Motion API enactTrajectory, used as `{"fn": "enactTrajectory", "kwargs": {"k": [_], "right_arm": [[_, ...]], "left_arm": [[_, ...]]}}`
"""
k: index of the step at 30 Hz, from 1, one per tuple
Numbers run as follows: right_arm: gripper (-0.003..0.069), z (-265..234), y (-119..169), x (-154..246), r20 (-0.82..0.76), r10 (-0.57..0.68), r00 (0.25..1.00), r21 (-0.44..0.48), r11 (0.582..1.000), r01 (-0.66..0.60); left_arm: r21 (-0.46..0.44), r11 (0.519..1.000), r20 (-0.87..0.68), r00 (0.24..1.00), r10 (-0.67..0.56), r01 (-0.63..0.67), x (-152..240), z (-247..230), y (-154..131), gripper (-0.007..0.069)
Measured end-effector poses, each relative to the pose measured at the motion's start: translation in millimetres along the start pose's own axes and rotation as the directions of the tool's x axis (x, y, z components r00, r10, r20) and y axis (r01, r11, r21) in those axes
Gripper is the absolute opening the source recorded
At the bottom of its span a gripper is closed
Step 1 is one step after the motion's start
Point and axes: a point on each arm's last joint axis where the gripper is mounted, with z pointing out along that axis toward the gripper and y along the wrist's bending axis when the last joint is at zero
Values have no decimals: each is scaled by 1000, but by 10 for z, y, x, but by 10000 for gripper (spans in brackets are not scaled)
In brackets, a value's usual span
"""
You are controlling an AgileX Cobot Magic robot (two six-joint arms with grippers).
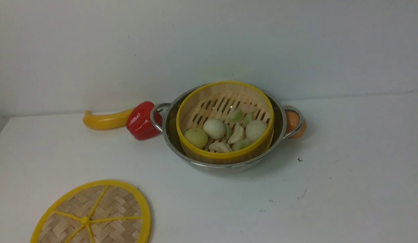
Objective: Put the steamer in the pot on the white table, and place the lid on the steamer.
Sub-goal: 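Grasp the bamboo steamer lid lying on the table by its centre knob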
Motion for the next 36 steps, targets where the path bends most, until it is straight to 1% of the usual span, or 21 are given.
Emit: {"fn": "enactTrajectory", "kwargs": {"k": [2,6,11,15,16,17,19,21,24,28,29,30,31,32,33,34,36], "right_arm": [[-1,-158,101,-15,19,-7,1000,-16,1000,7],[4,-300,213,-42,46,-1,999,-54,999,3],[25,-349,295,-52,54,25,998,-119,993,-19],[41,-314,256,-24,42,-3,999,-98,995,7],[50,-319,211,35,23,-52,998,-51,997,53],[54,-296,173,93,-2,-68,998,-32,997,68],[64,-333,90,343,-94,-98,991,31,994,101],[72,-391,20,605,-158,-94,983,83,991,108],[87,-599,-82,1188,-208,-77,975,179,977,115],[107,-882,-216,1952,-107,-75,991,292,951,103],[110,-934,-207,1986,-88,-81,993,300,948,104],[116,-1011,-333,2354,-22,-78,997,369,926,80],[122,-1072,-399,2557,16,-83,996,413,908,69],[125,-1133,-427,2670,51,-92,994,443,895,60],[127,-1138,-473,2805,51,-84,995,461,886,52],[134,-1225,-568,3078,127,-106,986,530,848,23],[141,-1295,-662,3380,206,-123,971,587,810,-23]], "left_arm": [[0,1000,0,1000,0,0,0,0,0,545],[0,1000,0,1000,0,0,0,0,0,545],[0,1000,0,1000,0,0,0,0,0,545],[0,1000,0,1000,0,0,0,0,0,545],[0,1000,0,1000,0,0,0,0,0,545],[0,1000,0,1000,0,0,0,0,0,545],[0,1000,0,1000,0,0,0,0,0,545],[0,1000,0,1000,0,0,0,0,0,545],[0,1000,0,1000,0,0,0,0,0,545],[0,1000,0,1000,0,0,0,0,0,545],[0,1000,0,1000,0,0,0,0,0,545],[0,1000,0,1000,0,0,0,0,0,545],[0,1000,0,1000,0,0,0,0,0,545],[0,1000,0,1000,0,0,0,0,0,545],[0,1000,0,1000,0,0,0,0,0,545],[0,1000,0,1000,0,0,0,0,0,545],[0,1000,0,1000,0,0,0,0,0,545]]}}
